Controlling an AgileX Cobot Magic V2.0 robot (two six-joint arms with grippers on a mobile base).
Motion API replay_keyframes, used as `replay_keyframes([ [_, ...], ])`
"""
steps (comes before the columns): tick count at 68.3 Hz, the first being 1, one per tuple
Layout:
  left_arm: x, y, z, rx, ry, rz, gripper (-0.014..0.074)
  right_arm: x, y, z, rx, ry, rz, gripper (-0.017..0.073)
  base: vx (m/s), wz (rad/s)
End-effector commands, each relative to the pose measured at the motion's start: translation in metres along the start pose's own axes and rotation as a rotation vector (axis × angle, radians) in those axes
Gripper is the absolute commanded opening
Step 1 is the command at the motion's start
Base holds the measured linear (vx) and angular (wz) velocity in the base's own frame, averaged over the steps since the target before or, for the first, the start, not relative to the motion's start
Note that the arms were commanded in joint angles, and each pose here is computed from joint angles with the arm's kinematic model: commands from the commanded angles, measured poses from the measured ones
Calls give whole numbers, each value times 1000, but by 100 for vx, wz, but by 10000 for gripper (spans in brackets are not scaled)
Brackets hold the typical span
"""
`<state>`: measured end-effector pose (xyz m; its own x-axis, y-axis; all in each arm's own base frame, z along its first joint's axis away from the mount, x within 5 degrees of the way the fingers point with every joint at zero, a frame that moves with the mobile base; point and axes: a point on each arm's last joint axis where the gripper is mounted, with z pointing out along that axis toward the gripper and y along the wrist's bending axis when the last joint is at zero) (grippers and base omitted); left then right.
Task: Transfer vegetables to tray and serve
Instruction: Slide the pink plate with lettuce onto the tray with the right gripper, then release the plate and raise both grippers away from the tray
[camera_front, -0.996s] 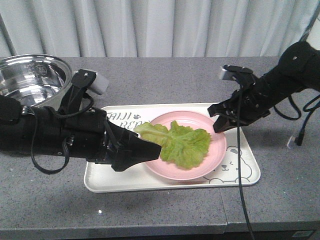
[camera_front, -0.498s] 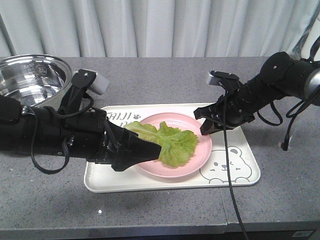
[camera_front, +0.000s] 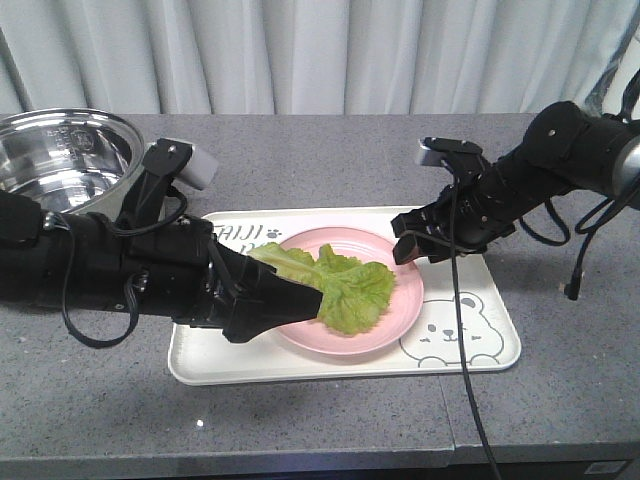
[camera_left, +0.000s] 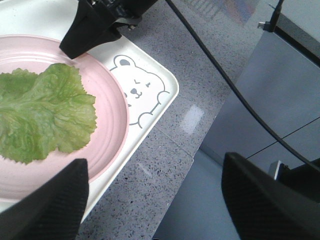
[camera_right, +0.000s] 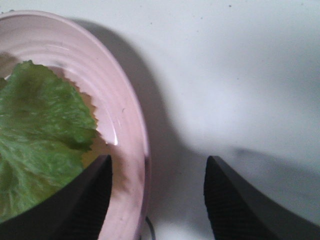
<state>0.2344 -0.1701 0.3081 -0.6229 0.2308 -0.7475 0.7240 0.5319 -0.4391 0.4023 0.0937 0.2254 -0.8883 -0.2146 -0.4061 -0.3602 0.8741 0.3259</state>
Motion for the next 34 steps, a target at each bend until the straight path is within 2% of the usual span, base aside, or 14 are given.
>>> replay_keyframes([
  [1, -14, -11, -11, 23, -76, 4, 538, -11, 12, -43, 41, -107, -59, 414, 0, 0],
  [22, -14, -11, -11, 23, -76, 4, 538, -1, 37, -113, 121, -173, -93, 399, 0, 0],
  [34, -14, -11, -11, 23, -76, 4, 538, 27, 55, -151, 132, -240, -96, 399, 0, 0],
])
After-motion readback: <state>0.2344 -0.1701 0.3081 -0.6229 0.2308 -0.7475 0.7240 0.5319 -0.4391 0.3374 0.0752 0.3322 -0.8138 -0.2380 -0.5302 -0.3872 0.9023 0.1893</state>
